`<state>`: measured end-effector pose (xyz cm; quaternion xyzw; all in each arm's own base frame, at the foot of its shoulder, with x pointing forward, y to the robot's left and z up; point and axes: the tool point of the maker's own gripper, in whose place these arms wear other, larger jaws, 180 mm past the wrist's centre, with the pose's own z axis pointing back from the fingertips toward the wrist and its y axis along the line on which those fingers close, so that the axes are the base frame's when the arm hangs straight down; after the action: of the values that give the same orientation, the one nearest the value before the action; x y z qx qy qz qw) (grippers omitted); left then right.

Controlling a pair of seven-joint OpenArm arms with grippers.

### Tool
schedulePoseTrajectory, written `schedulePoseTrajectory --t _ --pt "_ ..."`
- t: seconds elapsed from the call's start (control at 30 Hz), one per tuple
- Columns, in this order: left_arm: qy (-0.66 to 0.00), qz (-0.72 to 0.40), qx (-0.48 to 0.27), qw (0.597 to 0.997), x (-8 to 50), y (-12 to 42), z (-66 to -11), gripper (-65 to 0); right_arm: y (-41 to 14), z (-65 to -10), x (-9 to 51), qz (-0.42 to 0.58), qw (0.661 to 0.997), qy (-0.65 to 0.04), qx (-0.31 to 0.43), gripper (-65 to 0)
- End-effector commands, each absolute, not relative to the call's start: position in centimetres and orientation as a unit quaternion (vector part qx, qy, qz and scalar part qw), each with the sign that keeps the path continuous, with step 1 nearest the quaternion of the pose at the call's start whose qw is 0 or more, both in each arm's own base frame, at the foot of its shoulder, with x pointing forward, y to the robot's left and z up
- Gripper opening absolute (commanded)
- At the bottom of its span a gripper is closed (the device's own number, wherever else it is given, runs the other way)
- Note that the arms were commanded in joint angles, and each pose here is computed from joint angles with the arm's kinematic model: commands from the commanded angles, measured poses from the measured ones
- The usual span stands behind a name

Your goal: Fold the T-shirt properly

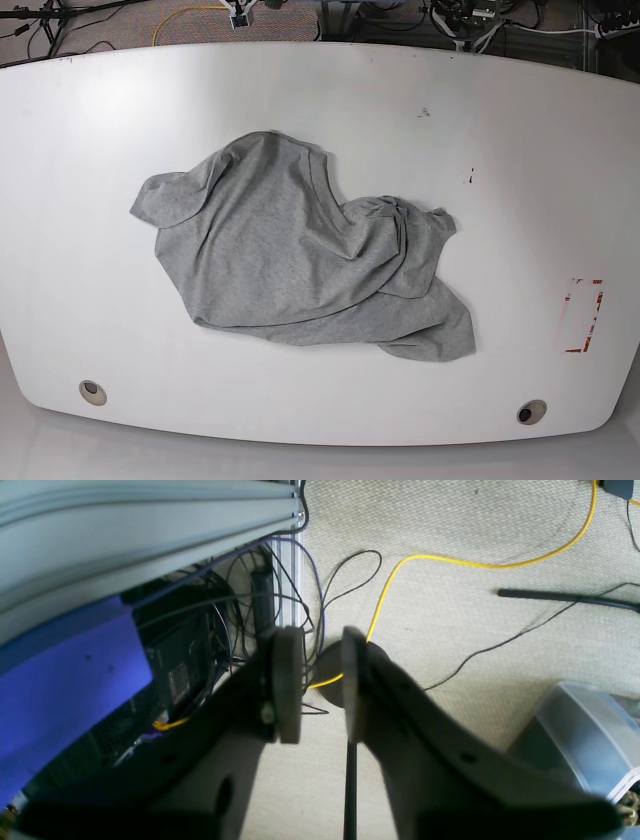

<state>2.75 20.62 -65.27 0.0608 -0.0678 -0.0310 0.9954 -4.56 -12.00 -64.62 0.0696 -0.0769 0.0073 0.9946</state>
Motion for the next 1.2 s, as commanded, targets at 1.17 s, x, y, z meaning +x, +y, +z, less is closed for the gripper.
schedulePoseTrajectory --t 1.17 --pt "-0.069 -0.032 0.068 0.995 1.8 21.33 -64.88 -60.3 -12.2 -64.34 -5.03 0.011 0.994 -0.079 0.07 -51.9"
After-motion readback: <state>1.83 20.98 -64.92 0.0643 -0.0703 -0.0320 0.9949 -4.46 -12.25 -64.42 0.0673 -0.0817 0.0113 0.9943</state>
